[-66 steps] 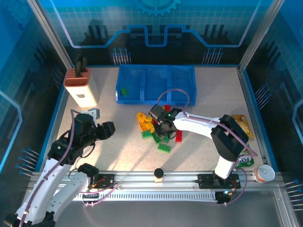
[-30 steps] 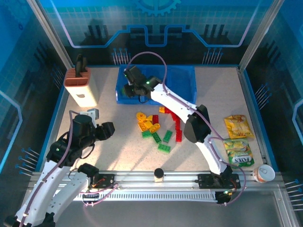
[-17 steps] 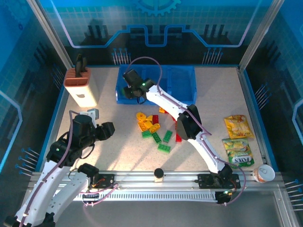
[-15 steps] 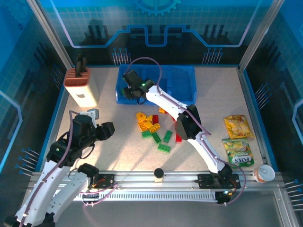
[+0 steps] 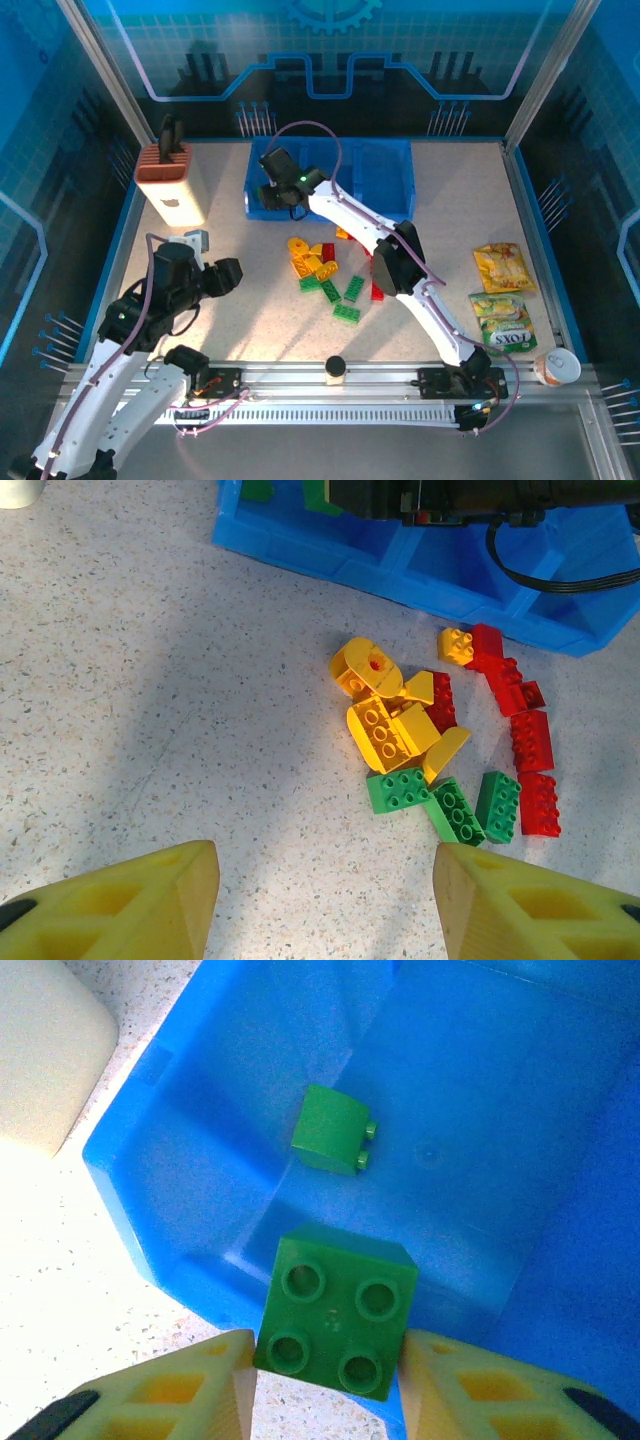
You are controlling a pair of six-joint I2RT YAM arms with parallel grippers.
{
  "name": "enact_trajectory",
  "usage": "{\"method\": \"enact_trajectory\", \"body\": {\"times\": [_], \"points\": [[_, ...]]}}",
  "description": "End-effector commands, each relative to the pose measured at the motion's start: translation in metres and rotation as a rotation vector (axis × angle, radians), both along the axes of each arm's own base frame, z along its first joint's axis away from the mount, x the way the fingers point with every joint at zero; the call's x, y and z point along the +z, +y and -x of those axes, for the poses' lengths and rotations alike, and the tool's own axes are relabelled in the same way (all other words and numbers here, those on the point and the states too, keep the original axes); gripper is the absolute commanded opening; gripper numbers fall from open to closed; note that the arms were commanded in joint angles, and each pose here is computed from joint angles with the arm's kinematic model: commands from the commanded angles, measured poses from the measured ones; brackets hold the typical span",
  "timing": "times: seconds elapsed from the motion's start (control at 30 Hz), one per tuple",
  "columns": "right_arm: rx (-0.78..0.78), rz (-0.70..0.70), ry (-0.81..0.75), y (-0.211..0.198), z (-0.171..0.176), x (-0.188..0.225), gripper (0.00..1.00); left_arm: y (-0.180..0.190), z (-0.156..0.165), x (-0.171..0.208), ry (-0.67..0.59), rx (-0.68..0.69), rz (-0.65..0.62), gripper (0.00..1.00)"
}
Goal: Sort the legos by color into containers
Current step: Place the lego in the container.
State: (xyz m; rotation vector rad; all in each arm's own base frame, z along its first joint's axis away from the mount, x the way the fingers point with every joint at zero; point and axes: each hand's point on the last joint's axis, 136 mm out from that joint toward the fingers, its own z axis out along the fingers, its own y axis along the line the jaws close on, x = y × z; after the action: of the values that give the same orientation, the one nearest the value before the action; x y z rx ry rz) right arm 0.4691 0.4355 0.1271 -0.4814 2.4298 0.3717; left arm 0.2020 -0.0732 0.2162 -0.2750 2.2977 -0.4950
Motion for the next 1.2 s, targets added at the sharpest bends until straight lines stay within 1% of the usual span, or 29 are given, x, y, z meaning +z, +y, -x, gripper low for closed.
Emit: {"method": "enact_trajectory", "body": {"times": [0.0,0.07,0.1,0.3,0.37,0.43,0.5,0.63,0.67,0.77,0.87,0.93,1.03,1.17], "points": [[0.006,-0.017,0.004,-0.001,-0.005,0.004,0.5,-0.002,0.003,-0.009,0.032,-0.009,0.001,0.59],[0.013,-0.044,0.001,0.002,-0.003,0.014,0.59,-0.002,0.003,-0.009,0.035,-0.007,-0.003,0.59],[0.011,-0.055,-0.002,0.002,-0.003,0.02,0.62,-0.003,0.003,-0.008,0.035,-0.009,-0.004,0.59],[0.025,-0.123,-0.061,0.0,0.008,0.077,0.63,-0.01,0.003,-0.004,0.053,-0.039,0.006,0.59],[0.032,-0.129,-0.071,-0.005,0.018,0.094,0.63,-0.015,0.003,-0.004,0.059,-0.057,0.014,0.61],[0.032,-0.132,-0.1,-0.017,0.032,0.118,0.64,-0.023,0.002,-0.006,0.074,-0.083,0.027,0.62],[0.026,-0.134,-0.122,-0.029,0.044,0.127,0.65,-0.031,-0.001,-0.012,0.096,-0.107,0.035,0.63],[-0.023,-0.157,-0.153,-0.076,0.075,0.153,0.67,-0.047,-0.011,-0.021,0.138,-0.145,0.036,0.65],[-0.043,-0.162,-0.151,-0.094,0.087,0.158,0.69,-0.053,-0.014,-0.023,0.154,-0.162,0.035,0.66],[-0.102,-0.179,-0.185,-0.14,0.118,0.163,0.73,-0.068,-0.024,-0.03,0.186,-0.189,0.016,0.67],[-0.151,-0.186,-0.176,-0.18,0.143,0.154,0.73,-0.081,-0.038,-0.041,0.216,-0.194,0.017,0.68],[-0.181,-0.166,-0.159,-0.204,0.16,0.143,0.74,-0.09,-0.049,-0.048,0.243,-0.196,0.021,0.68],[-0.212,-0.153,-0.139,-0.229,0.18,0.129,0.74,-0.105,-0.068,-0.056,0.274,-0.208,0.02,0.68],[-0.242,-0.171,-0.109,-0.246,0.201,0.11,0.74,-0.116,-0.094,-0.076,0.349,-0.177,-0.013,0.68]]}}
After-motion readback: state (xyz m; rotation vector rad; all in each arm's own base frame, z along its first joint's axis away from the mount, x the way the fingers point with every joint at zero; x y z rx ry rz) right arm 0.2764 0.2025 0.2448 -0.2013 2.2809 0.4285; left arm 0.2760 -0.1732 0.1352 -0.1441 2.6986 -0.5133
